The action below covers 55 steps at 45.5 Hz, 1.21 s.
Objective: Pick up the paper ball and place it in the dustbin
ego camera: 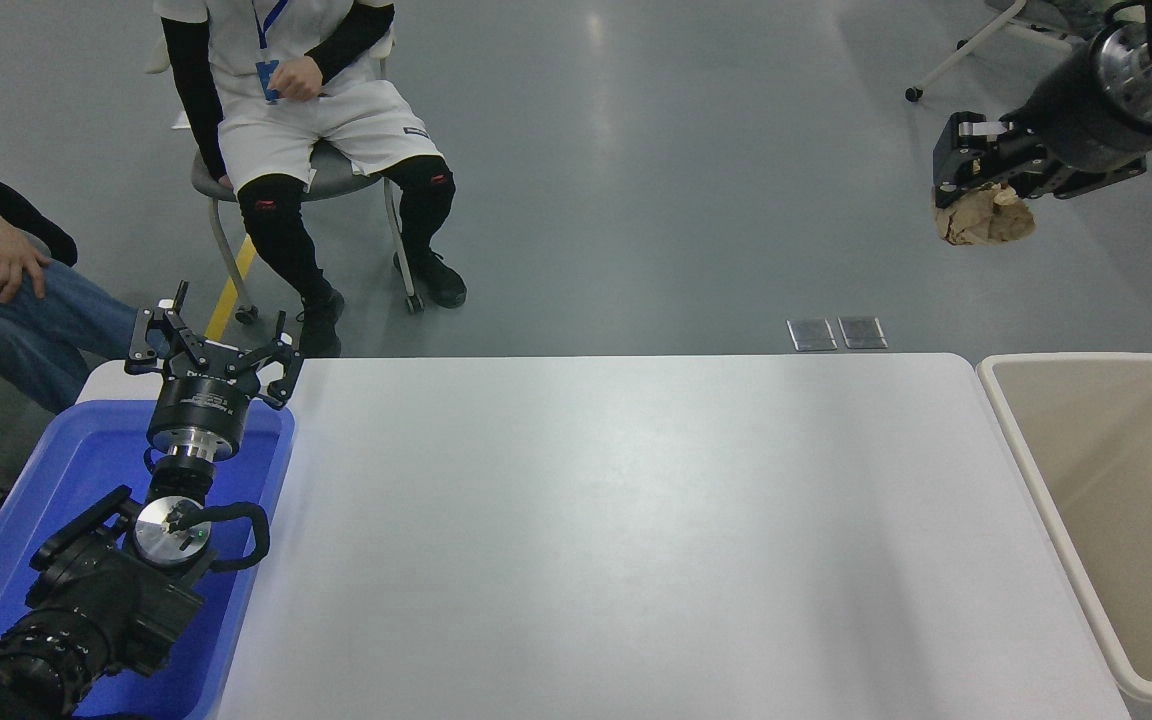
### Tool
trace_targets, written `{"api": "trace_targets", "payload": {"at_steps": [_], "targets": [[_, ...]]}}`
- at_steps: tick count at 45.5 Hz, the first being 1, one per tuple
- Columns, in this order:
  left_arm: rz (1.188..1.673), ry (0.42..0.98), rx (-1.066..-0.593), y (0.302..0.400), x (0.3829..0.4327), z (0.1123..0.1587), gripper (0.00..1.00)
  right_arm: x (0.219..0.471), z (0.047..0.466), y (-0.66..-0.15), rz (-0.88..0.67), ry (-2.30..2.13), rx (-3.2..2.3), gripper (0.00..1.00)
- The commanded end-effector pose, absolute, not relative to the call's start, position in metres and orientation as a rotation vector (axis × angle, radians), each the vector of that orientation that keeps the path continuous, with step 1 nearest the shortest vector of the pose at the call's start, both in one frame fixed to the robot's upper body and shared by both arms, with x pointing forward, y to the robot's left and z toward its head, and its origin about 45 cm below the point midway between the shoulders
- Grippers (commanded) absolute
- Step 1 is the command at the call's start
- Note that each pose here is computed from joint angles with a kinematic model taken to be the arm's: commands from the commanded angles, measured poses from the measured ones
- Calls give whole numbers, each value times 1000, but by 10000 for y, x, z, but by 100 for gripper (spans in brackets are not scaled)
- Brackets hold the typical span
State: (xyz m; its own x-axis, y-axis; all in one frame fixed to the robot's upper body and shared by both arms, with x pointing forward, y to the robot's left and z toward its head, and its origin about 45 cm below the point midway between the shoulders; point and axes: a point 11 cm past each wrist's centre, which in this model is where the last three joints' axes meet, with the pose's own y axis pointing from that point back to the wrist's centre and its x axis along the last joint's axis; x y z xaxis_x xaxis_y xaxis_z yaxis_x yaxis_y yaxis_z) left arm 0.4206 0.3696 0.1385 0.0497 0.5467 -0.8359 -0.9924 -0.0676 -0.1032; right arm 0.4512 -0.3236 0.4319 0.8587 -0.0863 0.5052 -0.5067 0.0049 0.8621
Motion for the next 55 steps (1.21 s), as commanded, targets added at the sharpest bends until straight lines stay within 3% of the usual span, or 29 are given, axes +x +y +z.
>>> {"api": "trace_targets", "payload": {"at_steps": [1, 29, 44, 55], "targets": [[1436, 675, -874, 3694, 4206, 1385, 99, 4478, 4375, -3489, 341, -520, 1503, 0], [1436, 675, -874, 3694, 4206, 1385, 99, 4345, 4110, -5220, 115, -836, 1221, 0], [1439, 675, -876, 3698, 4206, 1385, 99, 3987, 3384, -5864, -65, -922, 1144, 0], [1439, 675, -876, 3698, 4206, 1385, 99, 3653, 2707, -6005, -212, -935, 1198, 0]]}}
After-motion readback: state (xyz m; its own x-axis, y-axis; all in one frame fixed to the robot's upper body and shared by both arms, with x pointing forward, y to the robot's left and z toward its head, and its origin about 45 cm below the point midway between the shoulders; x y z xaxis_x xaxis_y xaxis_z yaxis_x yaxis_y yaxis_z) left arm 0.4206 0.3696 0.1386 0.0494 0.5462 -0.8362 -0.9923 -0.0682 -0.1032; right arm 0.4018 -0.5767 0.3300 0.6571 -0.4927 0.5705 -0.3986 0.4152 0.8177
